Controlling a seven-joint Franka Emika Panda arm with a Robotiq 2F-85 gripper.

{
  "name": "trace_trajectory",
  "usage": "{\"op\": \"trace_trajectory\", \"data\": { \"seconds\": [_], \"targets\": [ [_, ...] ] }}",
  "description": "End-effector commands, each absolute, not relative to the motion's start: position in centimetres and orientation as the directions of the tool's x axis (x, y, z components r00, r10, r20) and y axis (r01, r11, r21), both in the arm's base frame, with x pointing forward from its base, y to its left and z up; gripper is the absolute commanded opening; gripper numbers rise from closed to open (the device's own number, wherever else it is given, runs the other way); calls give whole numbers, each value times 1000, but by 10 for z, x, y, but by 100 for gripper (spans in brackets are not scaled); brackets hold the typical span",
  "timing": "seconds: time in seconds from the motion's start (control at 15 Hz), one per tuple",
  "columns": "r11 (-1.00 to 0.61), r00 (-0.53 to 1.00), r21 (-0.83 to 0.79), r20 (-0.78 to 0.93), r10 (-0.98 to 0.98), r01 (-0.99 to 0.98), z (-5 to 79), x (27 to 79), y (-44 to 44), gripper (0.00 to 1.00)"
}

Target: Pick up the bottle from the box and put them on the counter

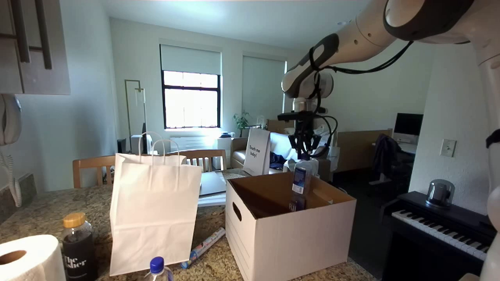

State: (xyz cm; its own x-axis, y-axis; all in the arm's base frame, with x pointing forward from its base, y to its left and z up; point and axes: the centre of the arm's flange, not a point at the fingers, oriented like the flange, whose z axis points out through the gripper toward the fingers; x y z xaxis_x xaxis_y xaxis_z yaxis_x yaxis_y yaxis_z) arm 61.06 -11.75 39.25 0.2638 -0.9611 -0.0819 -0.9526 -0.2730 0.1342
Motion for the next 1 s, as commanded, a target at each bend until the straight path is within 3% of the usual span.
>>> {"op": "trace_trajectory", "data": {
  "seconds": [0.0,0.27,0.93],
  "targets": [
    [-353,360,168,12,-933,-920,430,609,-122,14],
    [-360,363,55,76,-929,-931,478,616,-134,14],
    [-479,487,90,191,-852,-873,515,580,-54,15]
  ]
}}
